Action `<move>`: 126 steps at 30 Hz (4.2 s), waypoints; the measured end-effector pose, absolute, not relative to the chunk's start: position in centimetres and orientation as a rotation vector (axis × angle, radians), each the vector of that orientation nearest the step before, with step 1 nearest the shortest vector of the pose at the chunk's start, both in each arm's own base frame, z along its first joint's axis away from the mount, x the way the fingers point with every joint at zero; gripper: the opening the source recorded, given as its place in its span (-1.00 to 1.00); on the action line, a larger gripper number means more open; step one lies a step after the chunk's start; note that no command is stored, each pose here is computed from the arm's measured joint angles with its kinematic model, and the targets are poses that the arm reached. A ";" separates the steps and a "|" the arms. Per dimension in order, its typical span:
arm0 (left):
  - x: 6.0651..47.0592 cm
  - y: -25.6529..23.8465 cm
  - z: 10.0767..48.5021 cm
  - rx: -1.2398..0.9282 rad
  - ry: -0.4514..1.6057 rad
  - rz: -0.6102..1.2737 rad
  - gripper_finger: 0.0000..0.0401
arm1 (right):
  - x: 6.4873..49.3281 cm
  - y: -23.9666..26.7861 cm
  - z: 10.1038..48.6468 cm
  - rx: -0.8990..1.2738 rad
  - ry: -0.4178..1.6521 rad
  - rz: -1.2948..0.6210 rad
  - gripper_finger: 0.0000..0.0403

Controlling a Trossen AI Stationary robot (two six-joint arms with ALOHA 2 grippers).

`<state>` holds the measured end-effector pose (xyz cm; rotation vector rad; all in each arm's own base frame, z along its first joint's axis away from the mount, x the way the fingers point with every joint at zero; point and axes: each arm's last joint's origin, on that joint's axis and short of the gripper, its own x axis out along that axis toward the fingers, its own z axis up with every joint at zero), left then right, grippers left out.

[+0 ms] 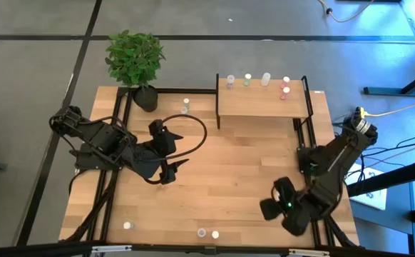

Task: Pick and place medicine bottles onto shelf by color
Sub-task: Put the bottom white pill bottle aligned with the other white pill bottle on the shelf

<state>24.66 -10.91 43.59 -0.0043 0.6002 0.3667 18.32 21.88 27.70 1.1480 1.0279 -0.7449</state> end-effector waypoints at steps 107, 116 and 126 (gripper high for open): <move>25.2 -10.9 43.2 0.058 0.778 -0.087 0.67 | 17.5 24.1 16.7 1.054 0.920 -1.467 -0.02; 25.2 -10.9 43.2 0.058 0.778 -0.087 0.67 | 18.4 23.6 16.7 1.081 0.889 -1.467 -0.02; 25.2 -10.9 43.2 0.058 0.778 -0.087 0.67 | 18.2 23.4 16.2 1.070 0.901 -1.467 0.20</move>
